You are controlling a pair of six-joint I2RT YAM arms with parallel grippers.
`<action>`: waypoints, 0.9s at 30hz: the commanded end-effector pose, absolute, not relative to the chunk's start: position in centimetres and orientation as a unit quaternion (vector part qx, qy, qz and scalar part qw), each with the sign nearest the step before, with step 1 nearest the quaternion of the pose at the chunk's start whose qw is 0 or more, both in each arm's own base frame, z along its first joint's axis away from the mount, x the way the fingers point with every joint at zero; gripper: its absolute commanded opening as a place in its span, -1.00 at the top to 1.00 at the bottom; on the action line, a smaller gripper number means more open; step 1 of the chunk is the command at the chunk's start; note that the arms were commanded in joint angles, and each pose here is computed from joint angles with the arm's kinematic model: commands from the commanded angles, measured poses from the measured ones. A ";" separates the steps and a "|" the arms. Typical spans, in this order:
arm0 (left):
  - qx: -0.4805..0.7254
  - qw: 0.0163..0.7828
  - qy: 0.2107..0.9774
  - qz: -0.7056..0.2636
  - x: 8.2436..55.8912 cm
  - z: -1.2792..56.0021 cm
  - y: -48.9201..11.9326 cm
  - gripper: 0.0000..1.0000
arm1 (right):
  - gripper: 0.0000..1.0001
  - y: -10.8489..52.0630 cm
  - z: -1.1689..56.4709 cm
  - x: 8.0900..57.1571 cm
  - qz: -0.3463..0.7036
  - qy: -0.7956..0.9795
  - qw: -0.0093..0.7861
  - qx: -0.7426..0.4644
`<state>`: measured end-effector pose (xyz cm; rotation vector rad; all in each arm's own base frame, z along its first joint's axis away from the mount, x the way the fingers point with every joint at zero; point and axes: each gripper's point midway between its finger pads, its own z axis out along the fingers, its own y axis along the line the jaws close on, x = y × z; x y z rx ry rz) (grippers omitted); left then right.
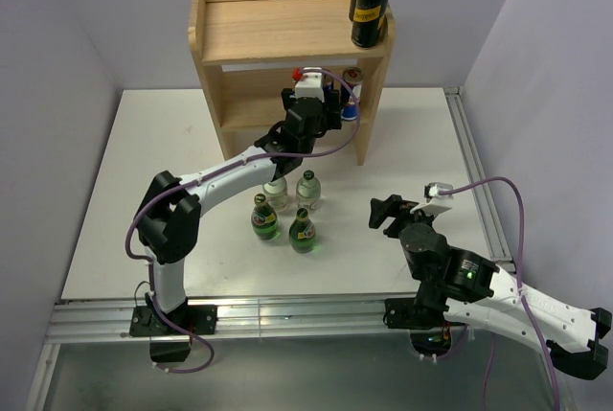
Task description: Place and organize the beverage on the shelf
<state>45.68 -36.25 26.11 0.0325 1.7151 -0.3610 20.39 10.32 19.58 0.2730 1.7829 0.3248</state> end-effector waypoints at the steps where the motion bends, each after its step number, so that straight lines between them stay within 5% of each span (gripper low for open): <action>1: -0.002 0.647 0.749 -0.147 46.4 26.1 -35.6 -0.72 | -0.70 10.3 20.0 20.6 0.143 0.764 0.616 0.127; 27: 0.013 0.652 0.743 -0.147 44.9 26.6 -33.8 -0.99 | -0.69 10.6 19.8 20.6 0.146 0.766 0.614 0.120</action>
